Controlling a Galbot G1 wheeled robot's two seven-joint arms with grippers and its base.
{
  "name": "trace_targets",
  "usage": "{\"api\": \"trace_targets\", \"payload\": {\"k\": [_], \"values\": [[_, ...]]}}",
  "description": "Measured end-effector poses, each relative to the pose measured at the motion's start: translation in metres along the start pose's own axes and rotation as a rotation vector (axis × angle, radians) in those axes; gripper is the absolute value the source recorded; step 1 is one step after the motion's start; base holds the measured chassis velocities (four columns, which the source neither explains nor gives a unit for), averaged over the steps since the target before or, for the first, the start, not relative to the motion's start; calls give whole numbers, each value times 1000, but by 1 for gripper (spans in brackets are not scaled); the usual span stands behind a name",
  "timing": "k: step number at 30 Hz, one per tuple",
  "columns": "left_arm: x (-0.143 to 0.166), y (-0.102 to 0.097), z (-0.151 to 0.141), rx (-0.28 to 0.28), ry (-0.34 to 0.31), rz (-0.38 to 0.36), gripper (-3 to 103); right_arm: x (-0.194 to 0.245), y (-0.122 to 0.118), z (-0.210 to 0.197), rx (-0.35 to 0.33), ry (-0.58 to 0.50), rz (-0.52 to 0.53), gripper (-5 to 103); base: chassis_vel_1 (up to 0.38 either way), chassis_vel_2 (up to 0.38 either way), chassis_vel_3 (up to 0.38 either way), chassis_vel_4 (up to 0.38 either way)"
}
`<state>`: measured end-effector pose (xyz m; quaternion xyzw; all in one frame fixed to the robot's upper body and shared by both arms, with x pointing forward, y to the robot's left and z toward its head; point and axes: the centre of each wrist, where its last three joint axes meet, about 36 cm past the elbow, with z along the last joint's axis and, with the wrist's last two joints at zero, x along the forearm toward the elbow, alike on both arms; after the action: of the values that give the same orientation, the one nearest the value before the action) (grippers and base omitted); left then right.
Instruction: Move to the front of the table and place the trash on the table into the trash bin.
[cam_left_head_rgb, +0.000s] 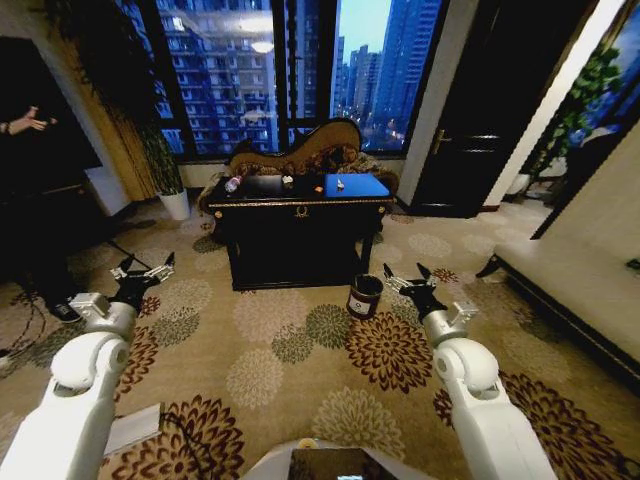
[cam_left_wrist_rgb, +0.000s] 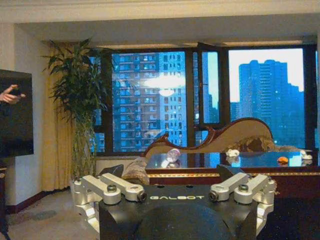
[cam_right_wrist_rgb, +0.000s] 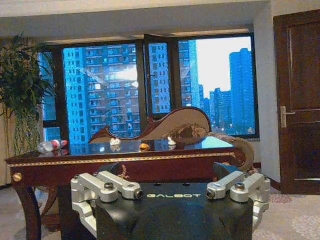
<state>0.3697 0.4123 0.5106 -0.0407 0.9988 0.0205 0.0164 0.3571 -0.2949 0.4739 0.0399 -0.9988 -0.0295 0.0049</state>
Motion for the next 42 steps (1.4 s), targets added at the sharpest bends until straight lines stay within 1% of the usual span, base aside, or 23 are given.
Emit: {"api": "trace_targets", "payload": {"k": [42], "values": [[1, 1, -1, -1, -12, 8, 100, 1, 2, -1, 1, -6, -6, 100, -209, 207, 208, -207]]}}
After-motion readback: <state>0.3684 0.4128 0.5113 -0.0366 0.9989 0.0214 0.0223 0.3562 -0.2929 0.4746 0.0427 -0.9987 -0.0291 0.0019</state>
